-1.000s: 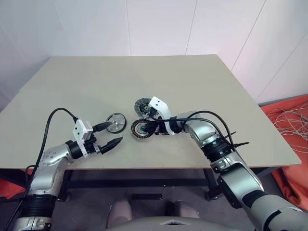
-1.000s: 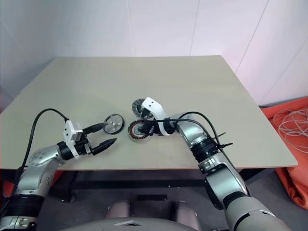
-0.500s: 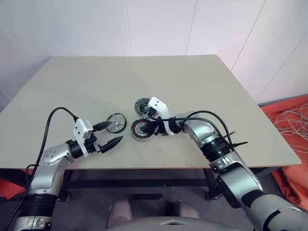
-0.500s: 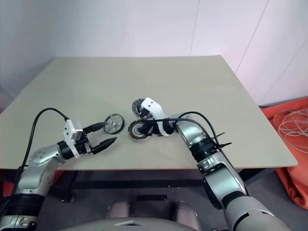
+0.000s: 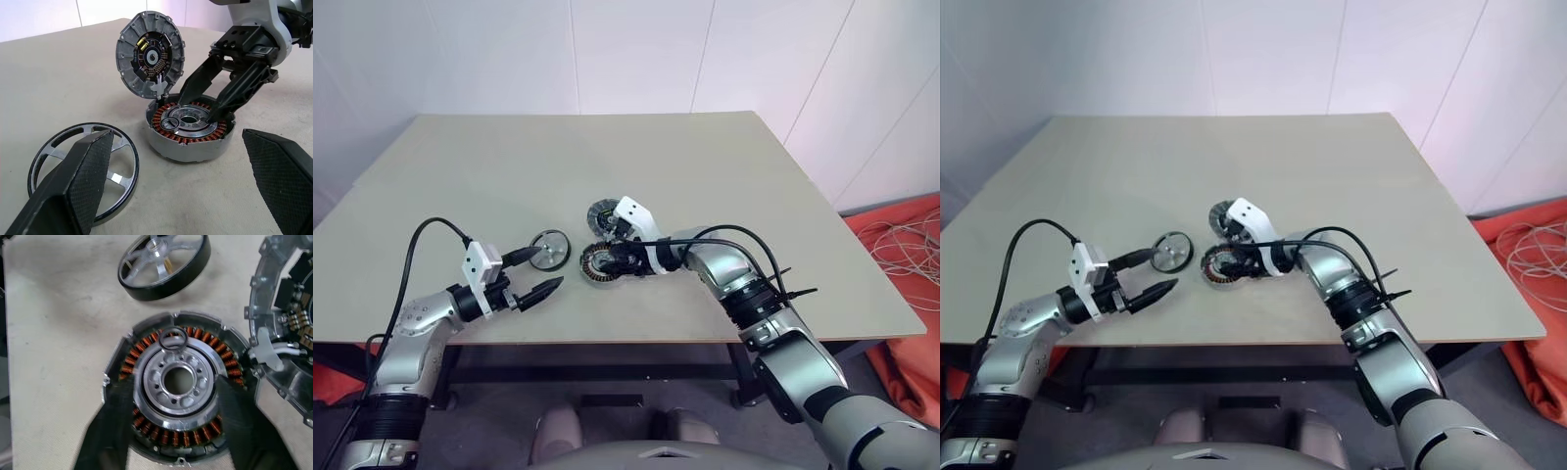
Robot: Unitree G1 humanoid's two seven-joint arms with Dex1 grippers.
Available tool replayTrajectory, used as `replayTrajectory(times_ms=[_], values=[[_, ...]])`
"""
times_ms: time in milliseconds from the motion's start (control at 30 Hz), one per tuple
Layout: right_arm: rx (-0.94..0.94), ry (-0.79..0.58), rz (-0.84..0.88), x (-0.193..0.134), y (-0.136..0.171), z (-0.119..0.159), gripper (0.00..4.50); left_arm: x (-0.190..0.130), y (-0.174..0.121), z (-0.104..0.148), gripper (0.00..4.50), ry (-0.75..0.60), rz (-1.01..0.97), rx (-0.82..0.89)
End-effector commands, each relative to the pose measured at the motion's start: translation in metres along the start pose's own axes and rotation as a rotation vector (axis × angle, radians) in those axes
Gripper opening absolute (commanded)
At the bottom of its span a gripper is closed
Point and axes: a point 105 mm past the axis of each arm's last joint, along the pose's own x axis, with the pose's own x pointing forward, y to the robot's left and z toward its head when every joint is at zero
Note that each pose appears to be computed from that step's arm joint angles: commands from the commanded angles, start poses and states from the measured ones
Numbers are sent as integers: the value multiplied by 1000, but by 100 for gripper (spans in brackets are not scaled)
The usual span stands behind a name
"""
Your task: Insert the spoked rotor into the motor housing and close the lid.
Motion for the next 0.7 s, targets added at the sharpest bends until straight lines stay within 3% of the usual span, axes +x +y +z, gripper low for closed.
replayTrajectory(times_ms=[33, 100, 433, 567, 700], values=[[-43, -31, -17, -6, -3, 15, 412, 4, 1, 11, 450, -29, -12, 42], [-50, -42, -17, -8, -2, 19, 447, 4, 1, 10, 450, -29, -13, 42], [-56, -156, 31, -14, 15, 54, 447, 4, 2, 10, 450, -27, -9, 44], [-88, -148, 33, -9, 21, 57, 355, 5, 2, 11, 450, -26, -7, 46], [-107, -142, 43, -4, 27, 57, 207, 2, 2, 11, 450, -18, 4, 44]])
